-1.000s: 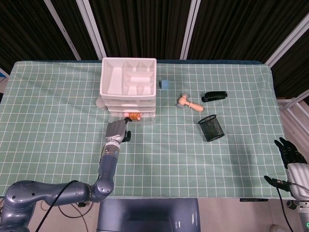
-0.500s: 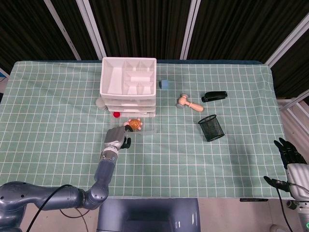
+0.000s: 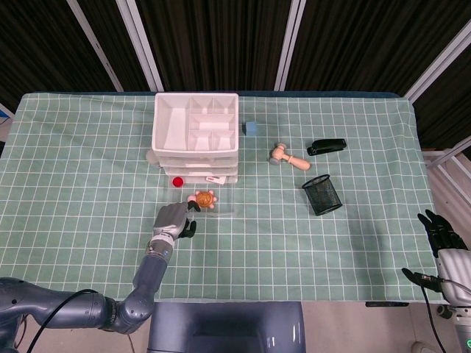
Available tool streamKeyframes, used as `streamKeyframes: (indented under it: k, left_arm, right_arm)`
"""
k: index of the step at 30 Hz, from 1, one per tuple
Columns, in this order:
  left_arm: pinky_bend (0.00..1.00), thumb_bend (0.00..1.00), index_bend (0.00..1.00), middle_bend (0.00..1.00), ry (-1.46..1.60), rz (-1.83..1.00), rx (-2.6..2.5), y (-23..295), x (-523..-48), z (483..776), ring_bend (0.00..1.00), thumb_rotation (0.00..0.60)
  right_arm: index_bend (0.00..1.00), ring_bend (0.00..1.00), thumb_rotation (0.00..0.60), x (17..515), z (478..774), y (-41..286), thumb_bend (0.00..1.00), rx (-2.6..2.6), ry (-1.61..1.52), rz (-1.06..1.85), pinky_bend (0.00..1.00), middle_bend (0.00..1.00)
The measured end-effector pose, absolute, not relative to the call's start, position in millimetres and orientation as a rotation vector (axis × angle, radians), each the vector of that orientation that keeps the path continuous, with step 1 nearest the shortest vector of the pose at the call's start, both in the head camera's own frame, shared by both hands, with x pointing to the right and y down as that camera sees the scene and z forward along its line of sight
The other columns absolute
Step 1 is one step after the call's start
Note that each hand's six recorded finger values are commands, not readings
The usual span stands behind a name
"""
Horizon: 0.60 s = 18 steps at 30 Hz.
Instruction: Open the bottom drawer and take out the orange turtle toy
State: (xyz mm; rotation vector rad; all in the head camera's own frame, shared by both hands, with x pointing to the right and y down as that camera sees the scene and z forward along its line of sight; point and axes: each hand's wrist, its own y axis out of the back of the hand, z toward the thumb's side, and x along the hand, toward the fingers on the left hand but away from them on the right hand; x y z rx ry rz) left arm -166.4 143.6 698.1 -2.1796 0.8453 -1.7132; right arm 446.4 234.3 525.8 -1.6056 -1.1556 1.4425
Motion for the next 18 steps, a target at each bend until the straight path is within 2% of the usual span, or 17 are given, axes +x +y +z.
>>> streamKeyframes:
  k: [6, 12, 18]
  left_arm:
    - [1.00, 0.28, 0.31, 1.00, 0.843, -1.660, -2.168, 137.8, -164.2, 691.1, 1.00, 0.600]
    - [1.00, 0.22, 0.31, 1.00, 0.774, -1.536, -2.148, 123.1, -153.6, 681.0, 1.00, 0.600]
    - [1.00, 0.19, 0.31, 1.00, 0.568, -1.393, -2.103, 103.5, -141.7, 677.7, 1.00, 0.600]
  right_arm:
    - [0.00, 0.00, 0.600, 446.3, 525.9, 234.3, 0.02, -1.606, -1.154, 1.443, 0.21, 0.00]
    - [0.00, 0.00, 0.600, 446.7, 526.3, 234.0, 0.02, -1.606, -1.155, 1.445, 0.21, 0.00]
    - [0.00, 0.00, 0.600, 446.6, 526.4, 234.1, 0.02, -1.606, -1.154, 1.445, 0.21, 0.00]
